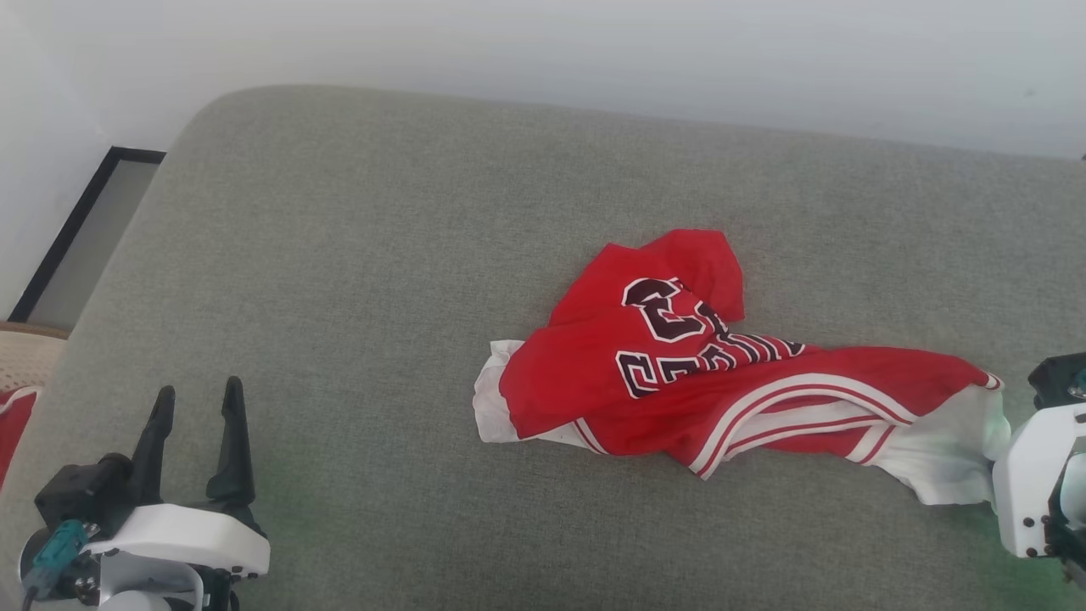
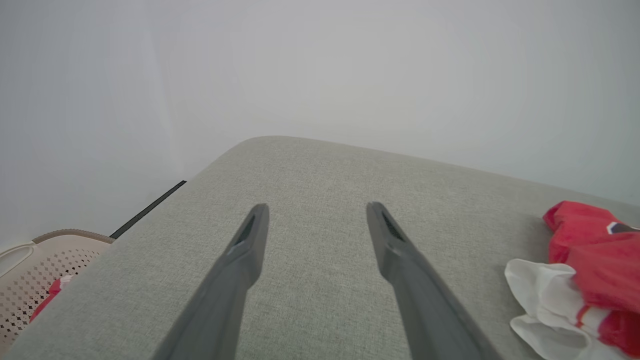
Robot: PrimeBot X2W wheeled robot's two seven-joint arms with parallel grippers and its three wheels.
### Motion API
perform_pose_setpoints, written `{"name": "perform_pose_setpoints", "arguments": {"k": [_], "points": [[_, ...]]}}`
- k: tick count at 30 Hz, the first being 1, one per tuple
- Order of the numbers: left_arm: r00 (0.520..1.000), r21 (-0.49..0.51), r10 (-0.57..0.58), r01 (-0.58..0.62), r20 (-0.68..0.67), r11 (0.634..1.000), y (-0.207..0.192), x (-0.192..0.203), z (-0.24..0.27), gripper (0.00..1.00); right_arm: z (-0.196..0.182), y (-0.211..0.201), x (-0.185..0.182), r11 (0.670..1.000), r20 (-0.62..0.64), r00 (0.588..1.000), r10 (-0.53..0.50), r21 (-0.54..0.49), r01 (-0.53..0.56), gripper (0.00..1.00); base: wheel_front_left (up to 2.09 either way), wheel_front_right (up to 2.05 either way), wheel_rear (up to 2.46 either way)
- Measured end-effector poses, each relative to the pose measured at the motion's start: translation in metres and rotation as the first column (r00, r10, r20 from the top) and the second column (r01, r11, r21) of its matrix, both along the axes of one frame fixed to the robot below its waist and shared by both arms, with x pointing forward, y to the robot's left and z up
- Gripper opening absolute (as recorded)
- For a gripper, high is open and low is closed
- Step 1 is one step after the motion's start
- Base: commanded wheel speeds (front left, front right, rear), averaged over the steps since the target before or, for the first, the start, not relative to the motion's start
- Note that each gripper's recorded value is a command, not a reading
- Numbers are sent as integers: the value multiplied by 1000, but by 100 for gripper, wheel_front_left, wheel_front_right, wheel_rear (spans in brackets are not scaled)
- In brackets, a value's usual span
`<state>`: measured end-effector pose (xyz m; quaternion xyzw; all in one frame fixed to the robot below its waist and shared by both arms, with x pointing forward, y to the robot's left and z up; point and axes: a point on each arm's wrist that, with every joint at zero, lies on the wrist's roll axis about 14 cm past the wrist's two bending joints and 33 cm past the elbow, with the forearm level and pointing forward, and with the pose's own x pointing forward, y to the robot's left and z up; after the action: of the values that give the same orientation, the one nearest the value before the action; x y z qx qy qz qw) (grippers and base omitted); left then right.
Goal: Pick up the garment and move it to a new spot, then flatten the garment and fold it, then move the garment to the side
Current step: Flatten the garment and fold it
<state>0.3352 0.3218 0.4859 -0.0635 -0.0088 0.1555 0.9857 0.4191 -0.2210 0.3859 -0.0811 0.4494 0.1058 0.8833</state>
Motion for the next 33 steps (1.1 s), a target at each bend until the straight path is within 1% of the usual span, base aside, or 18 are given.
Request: {"name": "perform_pose_setpoints", "arguments": {"k": [1, 2, 9, 14, 19, 22, 27, 29, 33], "points": [[1000, 2, -2, 2, 0, 1000, 0, 0, 0, 100, 0, 1, 0, 1000, 3, 1000, 0, 3, 0, 62, 0, 0, 0], [1000, 5, -3, 3, -2, 1000, 0, 0, 0, 100, 1, 2, 0, 1000, 10, 1000, 0, 6, 0, 100, 0, 0, 0], [999, 18, -32, 32, -1, 999, -3, 0, 2, 100, 10, 5, -1, 1000, 49, 999, -10, 30, 8, 100, 0, 0, 0], [998, 31, -61, 62, -5, 998, -7, 3, 3, 100, 31, 6, 9, 998, 160, 987, -28, 65, 18, 100, 0, 0, 0], [995, 47, -101, 101, -9, 994, -13, 8, 5, 100, 53, 8, 19, 995, 287, 956, -58, 98, 30, 100, 0, 0, 0], [991, 55, -136, 136, -14, 989, -20, 13, 5, 100, 70, 5, 25, 992, 378, 921, -90, 120, 47, 100, 0, 0, 0], [975, 45, -221, 222, -31, 974, -40, 26, 8, 100, 99, -1, 32, 986, 527, 838, -144, 145, 78, 100, 0, 0, 0], [963, 54, -266, 268, -39, 962, -50, 32, 11, 100, 105, -4, 33, 985, 563, 811, -160, 149, 90, 100, 0, 0, 0], [931, 37, -360, 362, -67, 931, -74, 43, 13, 100, 123, -14, 37, 979, 649, 733, -202, 162, 126, 100, 0, 0, 0]]}}
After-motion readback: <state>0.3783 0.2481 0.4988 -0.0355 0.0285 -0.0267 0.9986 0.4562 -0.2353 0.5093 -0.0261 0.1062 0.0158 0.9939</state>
